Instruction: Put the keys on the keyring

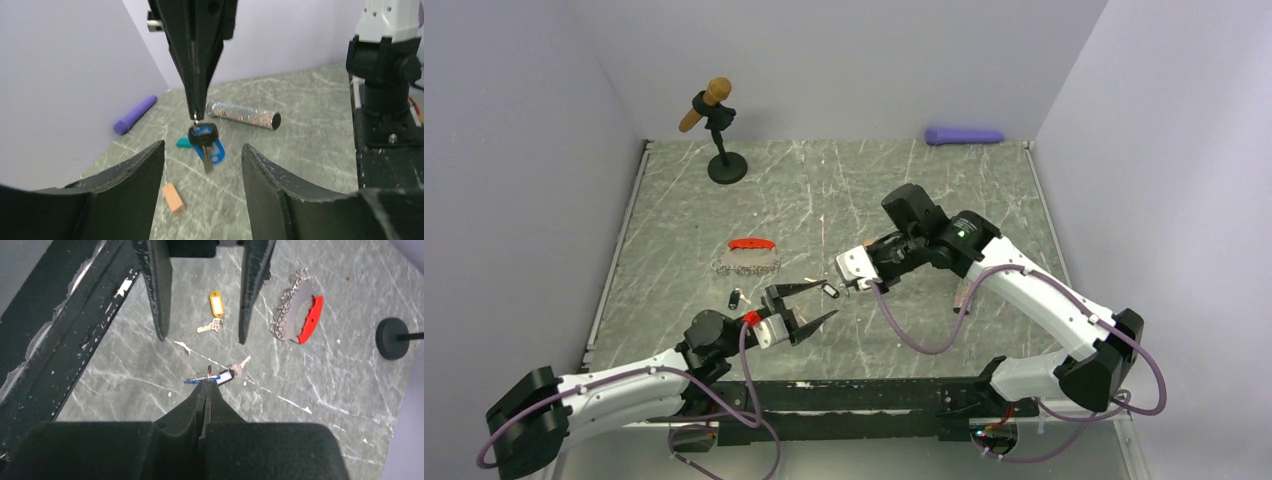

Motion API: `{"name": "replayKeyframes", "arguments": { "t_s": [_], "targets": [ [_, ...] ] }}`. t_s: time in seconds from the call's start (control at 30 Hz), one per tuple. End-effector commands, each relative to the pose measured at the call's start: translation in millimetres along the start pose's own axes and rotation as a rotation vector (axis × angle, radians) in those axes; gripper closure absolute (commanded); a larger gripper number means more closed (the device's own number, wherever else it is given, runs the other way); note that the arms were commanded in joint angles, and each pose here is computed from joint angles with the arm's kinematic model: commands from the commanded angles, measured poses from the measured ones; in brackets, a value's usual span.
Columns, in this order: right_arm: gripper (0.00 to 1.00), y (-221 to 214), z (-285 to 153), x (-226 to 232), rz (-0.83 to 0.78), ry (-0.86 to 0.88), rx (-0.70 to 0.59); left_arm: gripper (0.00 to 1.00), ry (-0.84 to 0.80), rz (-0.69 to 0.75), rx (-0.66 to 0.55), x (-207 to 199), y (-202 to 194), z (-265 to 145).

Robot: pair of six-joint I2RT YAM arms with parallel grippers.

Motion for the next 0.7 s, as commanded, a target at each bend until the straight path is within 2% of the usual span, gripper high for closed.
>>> {"name": "replayKeyframes", "arguments": {
  "t_s": [0.0, 0.13, 0.3, 0.5, 0.67],
  "targets": [
    [1.00, 1.3, -10.9, -5.0, 0.017, 0.011, 0.124, 0.39, -0.049, 0.040, 0.134, 1.4, -4.6, -2.6],
    [1.00, 1.6, -8.4, -6.9, 0.005, 0.022, 0.210, 0.46, -0.071, 0.028, 0.177, 3.0, -4.8, 4.0],
    [1.00, 3.0, -1.2, -8.3, 0.006, 0.031, 0.302, 0.55, -0.036, -0.010, 0.172, 6.1, -6.3, 16.1],
    [1.00, 3.2, 3.2, -9.5, 0.008, 0.032, 0.312, 0.62, 0.010, -0.048, 0.142, 8.2, -7.6, 25.1],
    [1.00, 1.8, 6.3, -8.9, 0.020, 0.036, 0.306, 0.64, 0.033, -0.048, 0.118, 10.2, -5.5, 26.0]
  ]
}}
Point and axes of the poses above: each gripper's point midway between its finger pads, its own z axis out along the fingers, its own x axis along the line the jaws close on, y = z × x, the point moved 9 cm from there along -z, back along the fingers, and after that the axes turned 7 degrees about z, right-handed, at the moved point
